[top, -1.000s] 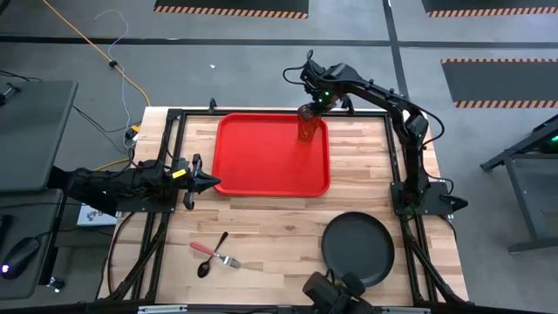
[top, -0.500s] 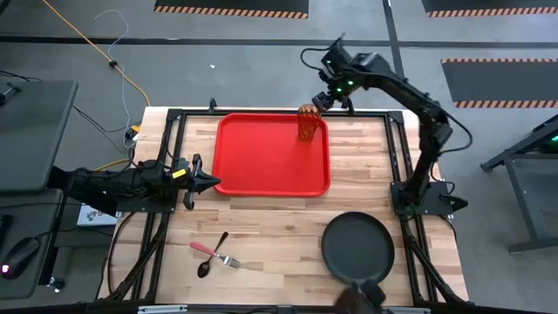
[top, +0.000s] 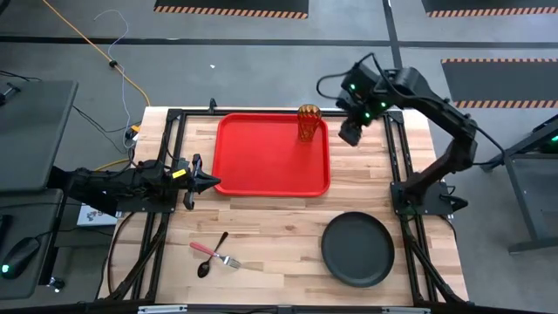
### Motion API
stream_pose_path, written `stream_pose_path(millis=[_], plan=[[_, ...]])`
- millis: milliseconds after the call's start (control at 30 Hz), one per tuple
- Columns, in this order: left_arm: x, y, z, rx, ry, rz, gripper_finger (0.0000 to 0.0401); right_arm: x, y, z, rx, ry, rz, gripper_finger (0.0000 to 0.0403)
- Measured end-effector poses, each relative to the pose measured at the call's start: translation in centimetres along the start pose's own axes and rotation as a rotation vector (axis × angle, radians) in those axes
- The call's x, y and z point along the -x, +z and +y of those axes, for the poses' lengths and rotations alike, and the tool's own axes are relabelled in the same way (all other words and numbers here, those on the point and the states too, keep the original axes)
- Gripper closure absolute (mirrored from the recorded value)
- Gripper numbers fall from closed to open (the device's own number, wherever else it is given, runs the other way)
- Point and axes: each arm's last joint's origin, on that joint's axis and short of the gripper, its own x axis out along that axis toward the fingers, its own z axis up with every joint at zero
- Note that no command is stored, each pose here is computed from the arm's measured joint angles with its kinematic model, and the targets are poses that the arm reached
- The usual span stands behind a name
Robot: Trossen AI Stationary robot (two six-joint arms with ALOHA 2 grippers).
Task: Pick and place plate/cup/fork/spoon on tray
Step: Put the black plate on the red serving tray to the bottom left of the brown cup
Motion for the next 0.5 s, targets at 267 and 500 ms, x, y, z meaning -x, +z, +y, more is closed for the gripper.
stream_pose_path(millis=[267, 500], plan=[[0.0, 0.0, 0.0, 0.0, 0.0, 0.0, 0.0398, 1.4, -1.2, 3.5, 0.1, 0.064, -0.056, 0.0179], [0.0, 0.1, 0.0, 0.001, 0.016, -0.011, 0.0398, 0.8, 0.0, 6.1, 0.031, 0.075, -0.175, 0.0179]])
